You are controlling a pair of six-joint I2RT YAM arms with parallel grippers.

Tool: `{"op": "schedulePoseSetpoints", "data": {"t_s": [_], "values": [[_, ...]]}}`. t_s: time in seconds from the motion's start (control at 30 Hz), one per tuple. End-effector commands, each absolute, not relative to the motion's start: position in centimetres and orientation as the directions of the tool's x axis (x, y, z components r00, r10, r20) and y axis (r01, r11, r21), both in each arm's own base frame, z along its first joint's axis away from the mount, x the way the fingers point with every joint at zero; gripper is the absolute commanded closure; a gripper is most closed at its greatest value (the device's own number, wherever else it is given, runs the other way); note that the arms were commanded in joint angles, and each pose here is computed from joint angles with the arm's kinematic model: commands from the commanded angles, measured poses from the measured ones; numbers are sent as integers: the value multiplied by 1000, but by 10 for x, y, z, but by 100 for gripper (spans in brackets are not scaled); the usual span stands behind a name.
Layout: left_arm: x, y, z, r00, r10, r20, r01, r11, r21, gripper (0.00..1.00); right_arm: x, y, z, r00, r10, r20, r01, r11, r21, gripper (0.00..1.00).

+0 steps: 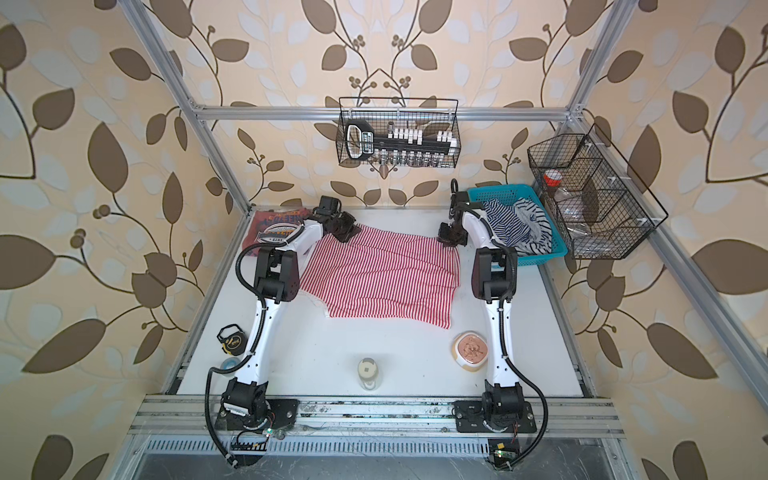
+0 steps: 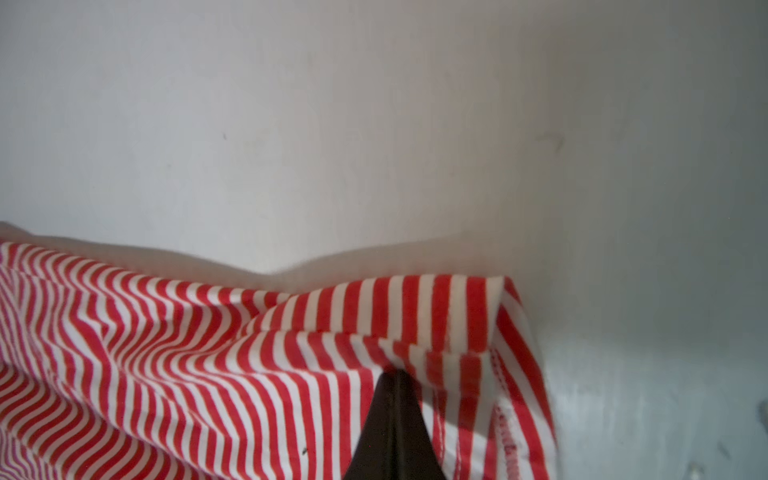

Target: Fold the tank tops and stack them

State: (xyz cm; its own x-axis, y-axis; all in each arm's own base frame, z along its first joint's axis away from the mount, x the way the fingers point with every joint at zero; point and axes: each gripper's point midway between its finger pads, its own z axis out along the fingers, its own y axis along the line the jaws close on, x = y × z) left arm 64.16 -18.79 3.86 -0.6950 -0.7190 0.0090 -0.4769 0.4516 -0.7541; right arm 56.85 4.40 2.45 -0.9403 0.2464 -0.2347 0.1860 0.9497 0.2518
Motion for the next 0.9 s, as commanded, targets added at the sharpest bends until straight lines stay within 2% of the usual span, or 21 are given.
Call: {"op": "schedulePoseSetpoints", "data": {"t_s": [0.0, 0.13, 0.27, 0.4, 0.6, 0.73, 0.87], "values": [[649, -162, 28, -642, -767, -14, -528, 455, -717, 93, 566, 48, -2, -949, 267, -167, 207, 929, 308, 93], [662, -167, 50, -654, -754, -52, -456, 449, -769, 91, 587, 64, 9, -931, 300, -210, 177, 871, 458, 89], [665, -175, 90, -687, -720, -95, -360, 452, -816, 85, 596, 78, 34, -922, 293, -254, 118, 835, 537, 87], [648, -179, 154, -725, -663, -186, -232, 490, -840, 81, 583, 78, 78, -897, 278, -345, 53, 841, 539, 75], [571, -167, 232, -764, -532, -366, -105, 662, -743, 76, 516, 72, 143, -859, 260, -440, 7, 867, 498, 65], [499, -150, 240, -807, -446, -387, -112, 759, -641, 75, 452, 68, 155, -864, 224, -451, 21, 911, 412, 62], [434, -135, 224, -853, -368, -371, -138, 844, -519, 74, 390, 65, 150, -877, 171, -448, 40, 957, 287, 63]]}}
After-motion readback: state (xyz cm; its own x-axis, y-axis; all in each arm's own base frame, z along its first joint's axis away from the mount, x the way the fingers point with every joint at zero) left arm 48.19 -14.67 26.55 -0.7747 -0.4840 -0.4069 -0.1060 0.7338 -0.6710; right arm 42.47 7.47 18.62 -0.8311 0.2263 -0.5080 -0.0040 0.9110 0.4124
